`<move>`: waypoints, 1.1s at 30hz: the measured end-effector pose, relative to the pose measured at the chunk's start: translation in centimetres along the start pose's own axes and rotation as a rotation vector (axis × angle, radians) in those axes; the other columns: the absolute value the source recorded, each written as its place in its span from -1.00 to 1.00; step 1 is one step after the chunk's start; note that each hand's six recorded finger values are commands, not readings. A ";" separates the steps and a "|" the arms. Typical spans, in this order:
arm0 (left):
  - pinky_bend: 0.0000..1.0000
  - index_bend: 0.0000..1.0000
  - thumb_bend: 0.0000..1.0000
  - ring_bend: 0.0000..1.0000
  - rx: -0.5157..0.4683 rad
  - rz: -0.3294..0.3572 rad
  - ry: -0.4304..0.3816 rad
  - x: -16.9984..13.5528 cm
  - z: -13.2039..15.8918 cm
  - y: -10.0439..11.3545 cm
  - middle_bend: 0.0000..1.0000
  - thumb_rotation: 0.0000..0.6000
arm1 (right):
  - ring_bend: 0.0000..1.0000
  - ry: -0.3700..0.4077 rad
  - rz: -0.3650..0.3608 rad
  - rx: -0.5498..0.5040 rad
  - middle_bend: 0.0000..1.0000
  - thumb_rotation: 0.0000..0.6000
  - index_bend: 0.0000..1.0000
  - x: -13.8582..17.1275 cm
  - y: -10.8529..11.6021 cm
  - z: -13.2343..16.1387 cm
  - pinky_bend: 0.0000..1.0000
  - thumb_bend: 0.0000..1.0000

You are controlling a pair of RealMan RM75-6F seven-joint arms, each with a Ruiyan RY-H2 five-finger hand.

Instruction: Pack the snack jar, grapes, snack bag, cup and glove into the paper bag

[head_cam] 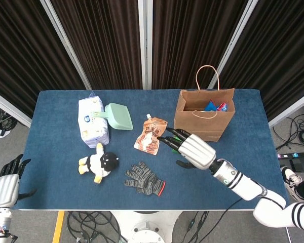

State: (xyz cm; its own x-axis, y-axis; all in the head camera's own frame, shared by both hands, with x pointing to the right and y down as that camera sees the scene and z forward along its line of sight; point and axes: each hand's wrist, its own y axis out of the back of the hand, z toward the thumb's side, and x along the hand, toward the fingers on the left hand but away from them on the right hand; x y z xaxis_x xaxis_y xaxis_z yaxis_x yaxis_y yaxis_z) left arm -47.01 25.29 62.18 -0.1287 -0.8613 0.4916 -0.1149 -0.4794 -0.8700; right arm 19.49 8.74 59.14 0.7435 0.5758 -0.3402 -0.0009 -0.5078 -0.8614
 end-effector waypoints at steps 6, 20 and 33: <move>-0.73 -0.57 -0.77 -0.78 -0.003 -0.004 0.001 0.0 0.0 -0.1 -0.71 1.00 | -0.95 -0.048 0.165 -0.021 -0.59 1.00 -0.90 -1.7 -4.9 0.3 -0.61 -0.76; -0.73 -0.57 -0.77 -0.78 -0.004 -0.004 0.015 -0.3 -0.4 -0.1 -0.71 1.00 | -0.98 0.117 0.391 0.074 -0.67 1.00 -0.90 -5.9 -13.7 6.6 -0.65 -1.00; -0.73 -0.57 -0.77 -0.78 -0.008 -0.005 0.019 -0.5 -0.6 -0.3 -0.71 1.00 | -1.00 0.157 0.412 0.125 -0.66 1.00 -0.89 -7.3 -17.2 9.7 -0.71 -0.93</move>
State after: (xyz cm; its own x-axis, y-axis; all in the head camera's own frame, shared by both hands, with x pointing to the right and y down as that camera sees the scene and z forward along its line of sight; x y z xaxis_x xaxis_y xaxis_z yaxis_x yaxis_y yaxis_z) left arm -47.54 25.95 62.17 -0.1469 -0.8555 0.4964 -0.1231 -0.4822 -0.8674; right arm 7.58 19.50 72.79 0.7563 0.2328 -0.6114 -0.3914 -0.5878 -0.7080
